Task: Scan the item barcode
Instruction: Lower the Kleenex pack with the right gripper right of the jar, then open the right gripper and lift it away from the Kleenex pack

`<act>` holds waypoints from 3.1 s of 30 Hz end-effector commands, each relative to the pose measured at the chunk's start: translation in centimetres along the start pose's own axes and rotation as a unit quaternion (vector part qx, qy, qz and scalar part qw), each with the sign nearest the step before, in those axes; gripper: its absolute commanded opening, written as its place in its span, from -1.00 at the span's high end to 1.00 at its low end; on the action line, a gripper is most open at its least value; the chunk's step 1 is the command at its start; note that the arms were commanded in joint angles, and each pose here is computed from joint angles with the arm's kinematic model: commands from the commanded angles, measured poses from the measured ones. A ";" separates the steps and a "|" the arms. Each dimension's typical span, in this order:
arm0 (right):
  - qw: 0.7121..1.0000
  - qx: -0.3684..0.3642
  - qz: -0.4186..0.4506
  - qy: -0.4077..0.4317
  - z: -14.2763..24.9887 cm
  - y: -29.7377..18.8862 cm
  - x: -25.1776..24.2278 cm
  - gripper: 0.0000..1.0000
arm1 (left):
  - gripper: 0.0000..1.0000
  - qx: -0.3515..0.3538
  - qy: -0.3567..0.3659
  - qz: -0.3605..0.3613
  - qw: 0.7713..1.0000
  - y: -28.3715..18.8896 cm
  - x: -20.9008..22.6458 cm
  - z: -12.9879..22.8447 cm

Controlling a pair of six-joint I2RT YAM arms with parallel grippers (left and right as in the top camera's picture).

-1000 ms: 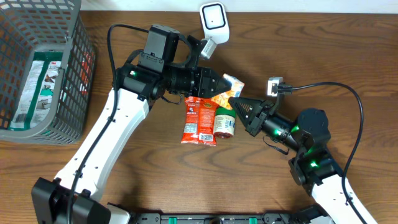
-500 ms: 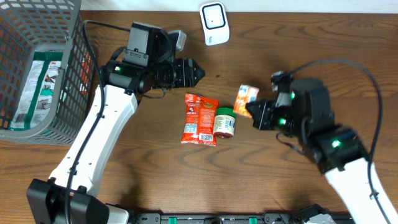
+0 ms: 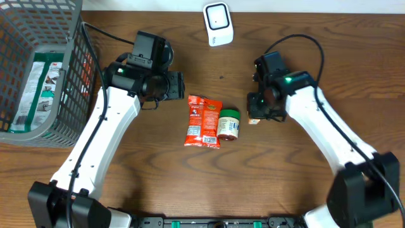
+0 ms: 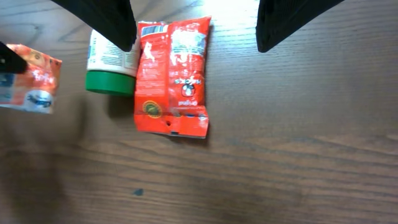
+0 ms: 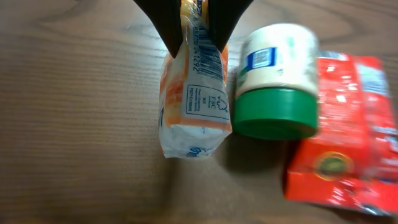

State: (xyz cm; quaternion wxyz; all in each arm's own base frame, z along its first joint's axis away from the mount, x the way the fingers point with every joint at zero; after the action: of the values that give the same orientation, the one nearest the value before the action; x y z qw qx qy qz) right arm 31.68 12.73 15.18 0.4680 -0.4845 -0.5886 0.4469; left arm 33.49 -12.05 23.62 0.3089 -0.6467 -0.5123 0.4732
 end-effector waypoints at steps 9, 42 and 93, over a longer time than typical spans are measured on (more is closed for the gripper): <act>0.998 0.034 0.016 -0.054 -0.5 4.2 0.5 0.81 | -0.25 -0.003 0.007 -0.016 1.000 0.1 0.5 0.1; 0.999 0.043 0.030 -0.003 0.4 5.7 -1.1 0.72 | -0.25 -0.003 0.007 -0.016 1.000 0.1 0.5 0.1; 0.998 -0.019 -0.044 0.044 0.7 7.8 -3.6 0.98 | -0.25 -0.002 0.007 -0.016 1.000 0.1 0.5 0.2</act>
State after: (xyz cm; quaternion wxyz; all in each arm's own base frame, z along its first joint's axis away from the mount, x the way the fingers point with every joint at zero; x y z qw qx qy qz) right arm 32.63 11.69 7.12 0.5111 -0.4424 -0.6278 0.3858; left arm 33.55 -11.86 23.49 0.3120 -0.6438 -0.5186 0.4682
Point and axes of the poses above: each gripper's point midway between its finger pads, its own y axis out along the fingers, its own x axis along the line the jaws close on, z = x × y, the point moved 6 cm from there along -y, back along the fingers, and after that the axes turned 2 degrees about -y, right-handed, at the moved point
